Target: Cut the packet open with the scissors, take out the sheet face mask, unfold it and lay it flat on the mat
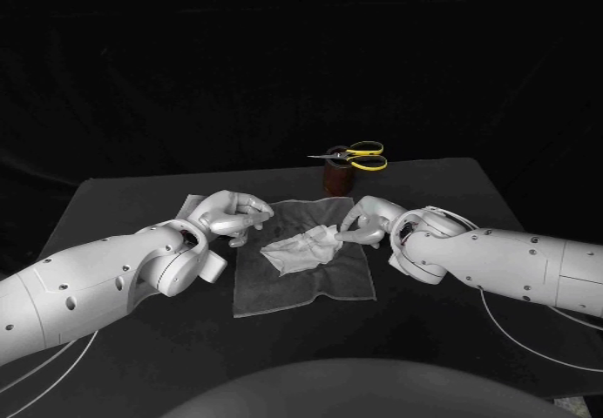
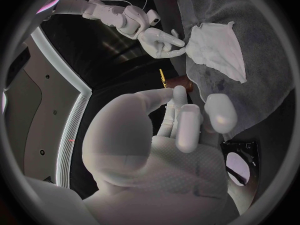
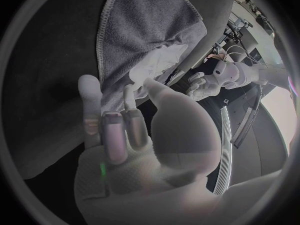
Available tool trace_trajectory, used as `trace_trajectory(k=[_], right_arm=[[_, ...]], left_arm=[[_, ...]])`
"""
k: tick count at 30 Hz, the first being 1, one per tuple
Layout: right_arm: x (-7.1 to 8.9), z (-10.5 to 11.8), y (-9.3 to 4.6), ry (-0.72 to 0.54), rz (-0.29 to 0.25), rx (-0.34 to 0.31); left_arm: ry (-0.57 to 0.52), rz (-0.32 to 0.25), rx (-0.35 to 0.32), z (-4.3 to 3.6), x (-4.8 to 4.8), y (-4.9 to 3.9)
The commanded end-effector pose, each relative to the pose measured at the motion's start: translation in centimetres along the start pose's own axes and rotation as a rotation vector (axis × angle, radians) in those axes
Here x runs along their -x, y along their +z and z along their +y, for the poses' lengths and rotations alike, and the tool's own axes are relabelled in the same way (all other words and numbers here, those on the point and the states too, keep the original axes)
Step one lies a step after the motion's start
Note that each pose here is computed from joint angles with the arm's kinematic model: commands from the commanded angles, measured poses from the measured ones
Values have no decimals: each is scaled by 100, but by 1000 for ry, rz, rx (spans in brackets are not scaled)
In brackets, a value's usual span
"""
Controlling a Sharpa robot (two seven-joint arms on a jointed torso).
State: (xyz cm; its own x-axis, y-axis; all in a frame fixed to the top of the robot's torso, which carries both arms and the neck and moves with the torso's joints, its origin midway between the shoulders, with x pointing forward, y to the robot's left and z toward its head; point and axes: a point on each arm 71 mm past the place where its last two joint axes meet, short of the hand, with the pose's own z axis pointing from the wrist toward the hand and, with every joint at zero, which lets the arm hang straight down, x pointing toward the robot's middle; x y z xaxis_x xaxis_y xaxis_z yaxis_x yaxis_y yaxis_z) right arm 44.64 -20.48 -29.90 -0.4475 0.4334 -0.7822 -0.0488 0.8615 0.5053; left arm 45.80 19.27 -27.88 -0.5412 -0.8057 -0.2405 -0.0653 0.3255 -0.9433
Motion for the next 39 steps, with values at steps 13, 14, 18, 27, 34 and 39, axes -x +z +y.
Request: trace_trajectory(k=[13, 14, 18, 27, 34, 39], right_arm=[[-152, 60, 68, 24, 60, 11], [-155, 64, 71, 25, 60, 13], [-152, 72, 80, 30, 49, 19], [-79, 111, 76, 81, -45, 80], [-15, 186, 35, 116, -82, 134], [46, 245, -8, 143, -82, 151]], left_arm=[[-8, 15, -2, -12, -32, 12], [-8, 15, -1, -11, -31, 13], [-8, 14, -1, -11, -31, 13], [-7, 9, 3, -5, -19, 8], [-6, 7, 8, 6, -5, 1], [-8, 16, 9, 7, -11, 0]])
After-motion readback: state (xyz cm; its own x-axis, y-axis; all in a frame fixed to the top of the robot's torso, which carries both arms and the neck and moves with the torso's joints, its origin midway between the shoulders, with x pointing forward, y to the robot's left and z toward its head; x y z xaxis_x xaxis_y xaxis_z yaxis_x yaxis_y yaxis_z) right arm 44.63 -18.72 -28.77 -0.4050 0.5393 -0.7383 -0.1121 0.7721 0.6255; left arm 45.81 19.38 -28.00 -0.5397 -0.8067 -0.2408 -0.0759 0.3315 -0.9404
